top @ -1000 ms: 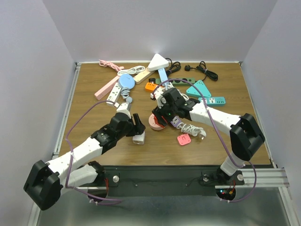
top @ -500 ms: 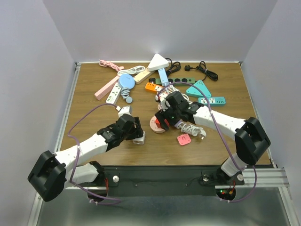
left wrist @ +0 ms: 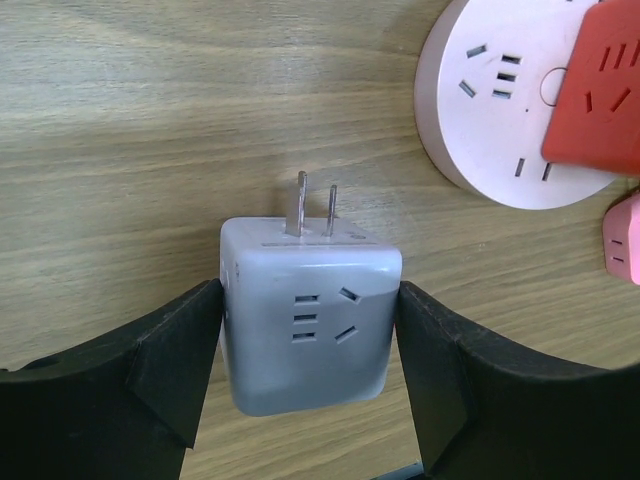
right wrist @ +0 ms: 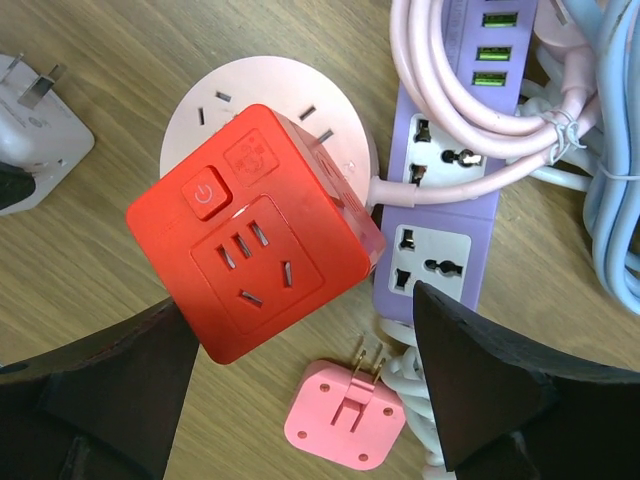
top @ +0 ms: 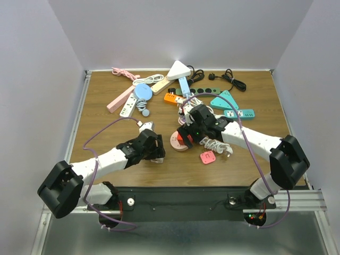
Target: Insert the plug
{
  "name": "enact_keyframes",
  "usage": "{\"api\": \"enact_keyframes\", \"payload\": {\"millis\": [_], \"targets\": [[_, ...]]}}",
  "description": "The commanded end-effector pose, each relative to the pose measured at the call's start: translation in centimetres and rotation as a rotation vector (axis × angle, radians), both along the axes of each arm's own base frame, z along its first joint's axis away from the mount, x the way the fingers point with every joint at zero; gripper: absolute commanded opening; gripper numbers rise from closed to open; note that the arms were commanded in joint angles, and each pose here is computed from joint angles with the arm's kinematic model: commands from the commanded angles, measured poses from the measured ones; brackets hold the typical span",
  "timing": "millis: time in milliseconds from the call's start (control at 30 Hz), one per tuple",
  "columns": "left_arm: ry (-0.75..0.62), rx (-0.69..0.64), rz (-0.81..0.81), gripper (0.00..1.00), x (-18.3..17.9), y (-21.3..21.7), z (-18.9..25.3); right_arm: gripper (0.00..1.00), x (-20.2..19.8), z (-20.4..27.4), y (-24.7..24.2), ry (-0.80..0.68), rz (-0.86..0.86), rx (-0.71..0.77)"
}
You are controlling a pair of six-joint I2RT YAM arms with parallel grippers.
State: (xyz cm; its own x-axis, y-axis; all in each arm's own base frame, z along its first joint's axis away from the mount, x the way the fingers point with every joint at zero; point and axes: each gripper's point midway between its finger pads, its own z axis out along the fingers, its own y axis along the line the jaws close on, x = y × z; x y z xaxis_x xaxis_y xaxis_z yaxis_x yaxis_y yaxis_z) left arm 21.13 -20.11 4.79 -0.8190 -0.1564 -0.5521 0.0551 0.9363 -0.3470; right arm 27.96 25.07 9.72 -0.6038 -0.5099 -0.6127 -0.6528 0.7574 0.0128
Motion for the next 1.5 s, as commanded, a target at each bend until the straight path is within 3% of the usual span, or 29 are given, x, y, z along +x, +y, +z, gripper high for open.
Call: {"api": "enact_keyframes", "payload": {"millis": [0,67,133,167,200,267,300,500,700,833,1000,1200,1467], "targets": [[-0.026,-0.011,-0.053,0.78,0.2,-0.9,1.2,0.89,1.5,2.1,-0.3,-0.098,-0.052,0.010],[-0.027,-0.001,-0.070,0.78,0.2,-0.9,1.1,0.89,1.5,2.4,-0.3,-0.096,-0.079,0.026],[-0.018,-0.012,-0.100,0.64,0.0,-1.4,1.2,0.90,1.7,2.7,-0.5,-0.106,-0.097,0.027],[-0.013,-0.013,-0.116,0.55,0.0,-1.7,1.0,0.91,1.9,3.1,-0.5,-0.119,-0.099,0.033],[-0.011,-0.022,-0.126,0.35,0.0,-2.1,1.1,0.91,2.1,3.4,-0.6,-0.130,-0.107,0.031],[-0.005,-0.053,-0.154,0.17,0.0,-3.0,1.5,0.93,2.5,4.5,-0.7,-0.159,-0.118,0.041],[-0.007,-0.091,-0.182,0.01,0.0,-3.9,2.3,0.94,2.7,5.0,-0.9,-0.177,-0.124,0.037],[-0.075,-0.212,-0.184,0.00,2.5,-4.8,6.9,1.00,2.7,10.4,-0.6,-0.275,-0.108,0.137],[-0.133,-0.455,-0.206,0.00,3.9,-4.7,13.7,1.00,0.2,15.9,1.0,-0.338,0.063,0.292],[-0.161,-0.600,-0.244,0.00,3.2,-5.4,17.6,0.99,-1.8,18.9,2.7,-0.360,0.190,0.418],[-0.162,-0.896,-0.283,0.00,1.2,-6.9,22.9,0.98,-3.5,21.7,5.4,-0.361,0.345,0.557],[-0.223,-1.013,-0.256,0.00,0.4,-6.1,26.5,0.97,-3.8,22.7,6.6,-0.356,0.402,0.609],[-0.195,-1.140,-0.217,0.00,-0.5,-5.6,27.3,0.97,-6.2,25.0,6.8,-0.367,0.495,0.691]]}}
